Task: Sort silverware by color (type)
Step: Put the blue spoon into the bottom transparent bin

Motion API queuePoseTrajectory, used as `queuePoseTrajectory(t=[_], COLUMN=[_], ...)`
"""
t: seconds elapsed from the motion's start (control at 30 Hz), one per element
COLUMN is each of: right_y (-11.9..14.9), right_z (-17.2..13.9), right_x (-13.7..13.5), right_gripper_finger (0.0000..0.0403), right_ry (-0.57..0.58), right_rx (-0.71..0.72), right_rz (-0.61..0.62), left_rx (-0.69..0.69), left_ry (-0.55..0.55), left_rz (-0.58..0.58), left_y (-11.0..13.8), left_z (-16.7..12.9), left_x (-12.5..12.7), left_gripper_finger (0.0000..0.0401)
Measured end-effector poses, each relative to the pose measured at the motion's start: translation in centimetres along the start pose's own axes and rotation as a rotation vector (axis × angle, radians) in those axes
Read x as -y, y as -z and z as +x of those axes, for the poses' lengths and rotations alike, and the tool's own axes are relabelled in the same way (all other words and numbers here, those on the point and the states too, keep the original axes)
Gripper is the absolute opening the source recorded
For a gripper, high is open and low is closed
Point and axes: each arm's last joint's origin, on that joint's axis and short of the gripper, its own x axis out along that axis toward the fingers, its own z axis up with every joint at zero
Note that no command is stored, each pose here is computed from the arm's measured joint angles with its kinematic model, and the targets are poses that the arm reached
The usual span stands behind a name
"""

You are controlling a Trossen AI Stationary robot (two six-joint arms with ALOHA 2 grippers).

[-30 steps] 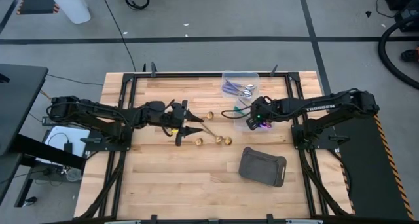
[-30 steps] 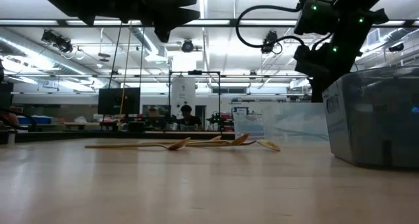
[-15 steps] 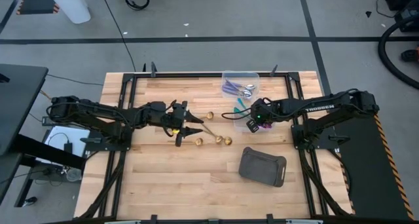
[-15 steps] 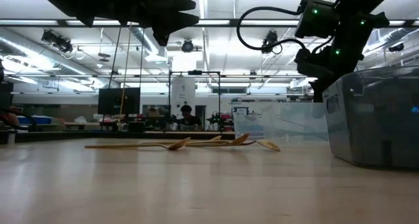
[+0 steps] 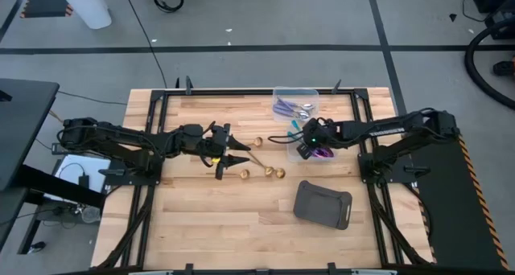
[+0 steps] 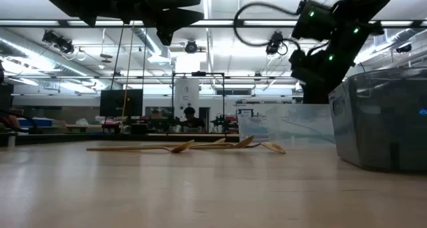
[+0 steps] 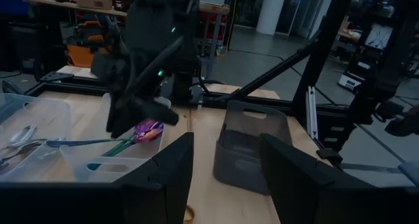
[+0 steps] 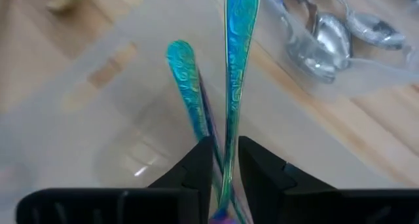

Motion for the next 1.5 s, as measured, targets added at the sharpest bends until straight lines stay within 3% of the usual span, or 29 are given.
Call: queuePoseTrajectory(t=[0.3,0.73,1.03,1.17,1.37,1.5], right_y=[-0.7,-1.4,-2.6,-3.0,-3.1,-3.1], right_z=[3.2,2.6,1.7,1.2,0.8,0.9], right_x=[0.6,0.7,0.1,0.0,-0.3,-0.2], right_gripper_finger=[0.012,0.0027,0.0016,0.0016,0.0016,0.0016], right_ry=[-0.004,-0.059,-0.091,-0.113,-0.195,-0.201], right_rx=[-0.051,-0.032,-0.044,-0.08,-0.108,-0.103], right_rz=[0.042,-0.019,-0.054,-0.13,-0.362,-0.424], left_rx=[-0.007,-0.07,-0.073,-0.073,-0.073,-0.073], left_ry=[-0.001,-0.012,-0.013,-0.013,-0.013,-0.013], left_rz=[-0.019,-0.044,-0.053,-0.048,-0.044,-0.045], left_y=[0.1,0.7,0.7,0.7,0.7,0.7], left_z=[0.0,0.0,0.0,0.0,0.0,0.0], left_x=[0.0,-0.1,-0.1,-0.1,-0.1,-0.1], left_gripper_finger=[0.0181,0.0181,0.0181,0.0181,0.0181,0.0181])
